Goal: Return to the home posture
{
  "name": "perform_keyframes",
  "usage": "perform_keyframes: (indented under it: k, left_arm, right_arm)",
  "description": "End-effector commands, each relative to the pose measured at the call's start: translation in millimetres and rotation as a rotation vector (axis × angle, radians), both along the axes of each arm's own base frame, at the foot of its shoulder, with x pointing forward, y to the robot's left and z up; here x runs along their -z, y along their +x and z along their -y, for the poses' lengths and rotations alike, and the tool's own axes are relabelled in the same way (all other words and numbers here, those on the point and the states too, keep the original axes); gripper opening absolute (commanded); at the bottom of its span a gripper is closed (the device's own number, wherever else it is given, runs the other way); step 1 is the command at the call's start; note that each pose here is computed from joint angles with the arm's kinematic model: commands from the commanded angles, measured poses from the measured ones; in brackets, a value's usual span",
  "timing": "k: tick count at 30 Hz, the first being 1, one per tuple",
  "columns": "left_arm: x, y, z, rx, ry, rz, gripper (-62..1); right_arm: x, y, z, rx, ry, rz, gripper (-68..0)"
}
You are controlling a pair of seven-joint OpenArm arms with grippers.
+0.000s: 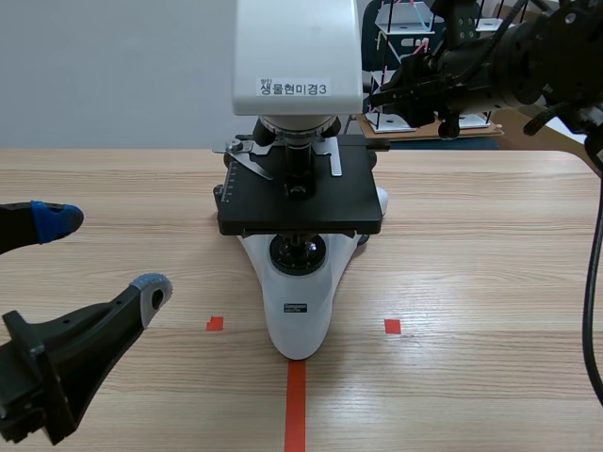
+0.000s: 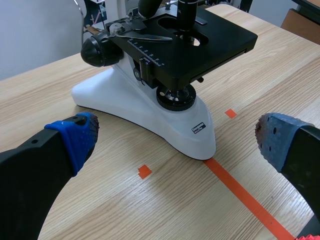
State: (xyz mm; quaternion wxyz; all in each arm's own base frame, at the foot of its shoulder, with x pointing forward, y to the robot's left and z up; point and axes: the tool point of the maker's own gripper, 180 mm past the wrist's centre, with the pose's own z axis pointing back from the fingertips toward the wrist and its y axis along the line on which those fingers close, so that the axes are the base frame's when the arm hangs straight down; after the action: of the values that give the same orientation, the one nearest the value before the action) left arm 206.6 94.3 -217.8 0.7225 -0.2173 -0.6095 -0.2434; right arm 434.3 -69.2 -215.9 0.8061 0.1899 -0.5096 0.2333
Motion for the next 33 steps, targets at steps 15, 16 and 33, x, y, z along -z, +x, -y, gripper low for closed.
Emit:
perform_keyframes:
  k: [15, 16, 33]
  left_arm:
    - [-4.6, -0.6, 0.8, -0.002, -0.018, 0.011, 1.4]
    - [-4.6, -0.6, 0.8, -0.002, -0.018, 0.011, 1.4]
    - [-4.6, -0.6, 0.8, -0.002, -0.018, 0.011, 1.4]
  right_arm:
    - [-21.5, 5.1, -1.6, -0.006, 0.018, 0.057, -67.4]
    - [-21.5, 5.1, -1.6, -0.006, 0.018, 0.057, -67.4]
    - [-11.9, -3.5, 1.4, -0.003, 0.017, 0.082, -66.0]
